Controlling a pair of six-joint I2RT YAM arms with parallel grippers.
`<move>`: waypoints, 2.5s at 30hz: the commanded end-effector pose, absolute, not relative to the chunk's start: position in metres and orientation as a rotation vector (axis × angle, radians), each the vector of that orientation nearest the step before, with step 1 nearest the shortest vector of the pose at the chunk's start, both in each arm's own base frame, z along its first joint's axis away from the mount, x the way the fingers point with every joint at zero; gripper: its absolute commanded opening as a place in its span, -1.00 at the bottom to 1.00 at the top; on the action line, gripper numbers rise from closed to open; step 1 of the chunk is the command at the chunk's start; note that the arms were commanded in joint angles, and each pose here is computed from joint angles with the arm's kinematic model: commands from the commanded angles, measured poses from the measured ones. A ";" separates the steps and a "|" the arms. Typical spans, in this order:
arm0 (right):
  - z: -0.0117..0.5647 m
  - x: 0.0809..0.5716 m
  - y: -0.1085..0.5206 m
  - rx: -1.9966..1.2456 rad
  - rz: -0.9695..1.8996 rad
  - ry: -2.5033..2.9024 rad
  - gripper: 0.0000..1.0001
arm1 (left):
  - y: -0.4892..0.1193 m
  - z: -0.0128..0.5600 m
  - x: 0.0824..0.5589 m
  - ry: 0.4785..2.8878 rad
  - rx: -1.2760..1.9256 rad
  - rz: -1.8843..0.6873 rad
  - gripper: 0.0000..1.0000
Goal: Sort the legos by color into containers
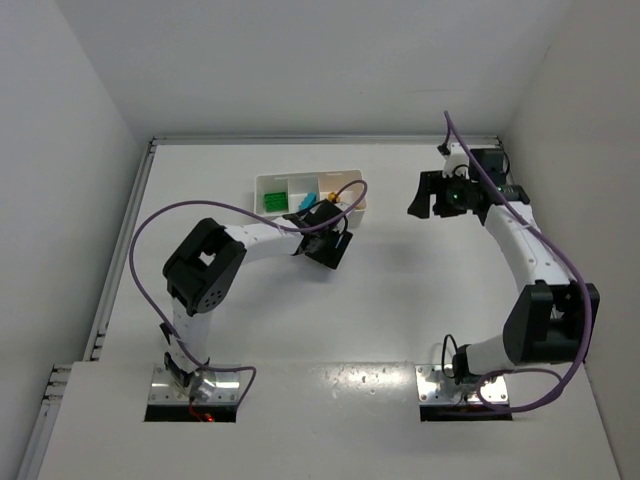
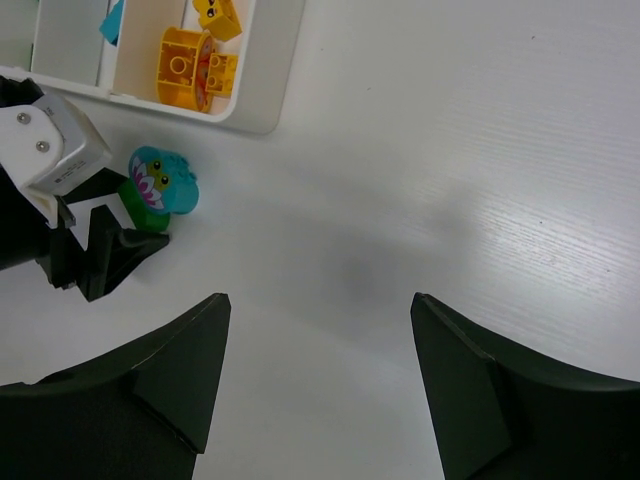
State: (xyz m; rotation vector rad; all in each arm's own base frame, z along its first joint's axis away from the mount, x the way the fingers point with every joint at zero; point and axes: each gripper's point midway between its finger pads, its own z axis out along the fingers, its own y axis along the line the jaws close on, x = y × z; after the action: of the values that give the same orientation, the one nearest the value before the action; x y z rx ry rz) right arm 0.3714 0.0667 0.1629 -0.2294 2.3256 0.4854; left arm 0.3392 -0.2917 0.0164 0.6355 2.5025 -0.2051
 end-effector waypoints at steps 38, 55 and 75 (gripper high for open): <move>0.208 0.315 0.201 -0.471 1.636 2.110 0.68 | -0.292 0.169 0.303 1.914 0.733 -0.655 -0.58; 0.187 0.331 0.252 -0.572 1.614 2.189 0.68 | -0.310 0.208 0.288 1.805 0.764 -0.651 -0.58; 0.194 0.324 0.281 -0.682 1.667 2.165 -0.84 | -0.293 0.196 0.297 1.860 0.741 -0.566 -0.58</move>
State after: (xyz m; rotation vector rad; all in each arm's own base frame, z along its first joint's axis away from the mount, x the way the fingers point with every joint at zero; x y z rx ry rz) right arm 0.3201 0.2786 0.1645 -0.5810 2.2953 1.6619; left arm 0.2882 -0.3022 0.1796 0.7970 1.8823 -0.5827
